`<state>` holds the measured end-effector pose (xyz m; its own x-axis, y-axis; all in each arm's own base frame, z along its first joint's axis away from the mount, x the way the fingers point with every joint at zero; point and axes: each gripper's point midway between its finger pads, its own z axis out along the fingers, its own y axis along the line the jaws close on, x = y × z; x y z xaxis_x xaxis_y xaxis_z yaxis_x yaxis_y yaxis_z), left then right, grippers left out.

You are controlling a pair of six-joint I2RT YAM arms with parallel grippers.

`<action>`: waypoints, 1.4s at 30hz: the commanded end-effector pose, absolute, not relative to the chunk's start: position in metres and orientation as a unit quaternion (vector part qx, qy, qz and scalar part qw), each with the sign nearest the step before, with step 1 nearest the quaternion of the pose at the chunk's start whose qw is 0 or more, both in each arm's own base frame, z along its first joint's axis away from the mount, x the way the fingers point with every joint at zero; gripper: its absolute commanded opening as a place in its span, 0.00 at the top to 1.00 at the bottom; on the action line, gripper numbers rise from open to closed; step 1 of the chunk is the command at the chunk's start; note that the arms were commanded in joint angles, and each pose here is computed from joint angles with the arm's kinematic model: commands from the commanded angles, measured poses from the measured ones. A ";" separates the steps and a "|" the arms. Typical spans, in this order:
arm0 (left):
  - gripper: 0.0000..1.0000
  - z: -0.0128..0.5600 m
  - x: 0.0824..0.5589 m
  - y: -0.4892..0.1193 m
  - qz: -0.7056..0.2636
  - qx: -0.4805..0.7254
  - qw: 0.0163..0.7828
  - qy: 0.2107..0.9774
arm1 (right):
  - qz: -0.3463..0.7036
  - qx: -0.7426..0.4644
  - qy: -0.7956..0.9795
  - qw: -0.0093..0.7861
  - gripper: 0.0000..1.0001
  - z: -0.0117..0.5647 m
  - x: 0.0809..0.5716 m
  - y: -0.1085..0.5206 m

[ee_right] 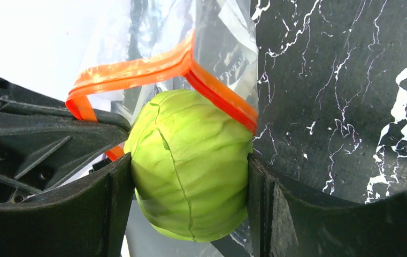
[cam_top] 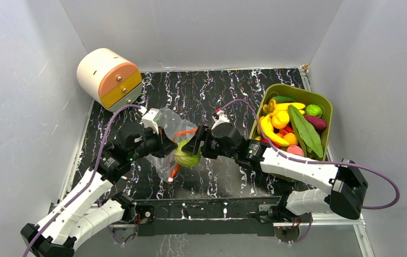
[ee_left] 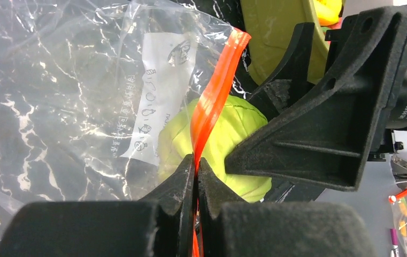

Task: Place the food in the zip-top bag and seal the zipper
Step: Place the fake vegetable in the zipper food storage bag.

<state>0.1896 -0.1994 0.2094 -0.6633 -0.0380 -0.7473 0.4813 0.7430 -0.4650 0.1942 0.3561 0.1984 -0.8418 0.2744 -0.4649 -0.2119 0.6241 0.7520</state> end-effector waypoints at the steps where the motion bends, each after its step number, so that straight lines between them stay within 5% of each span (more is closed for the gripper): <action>1: 1.00 0.223 0.171 -0.206 -0.375 0.148 0.375 0.835 | 0.472 0.095 0.802 0.354 0.52 0.251 0.227 0.355; 14: 1.00 0.228 0.163 -0.216 -0.417 0.142 0.364 0.821 | 0.493 0.162 0.769 0.373 0.50 0.259 0.235 0.345; 24: 1.00 0.224 0.170 -0.209 -0.395 0.125 0.375 0.829 | 0.469 0.119 0.806 0.342 0.36 0.231 0.221 0.361; 28: 1.00 0.223 0.173 -0.204 -0.383 0.117 0.382 0.833 | 0.465 0.105 0.809 0.344 0.22 0.230 0.219 0.360; 42: 1.00 0.211 0.179 -0.197 -0.355 0.111 0.387 0.844 | 0.453 0.031 0.817 0.355 0.07 0.260 0.209 0.359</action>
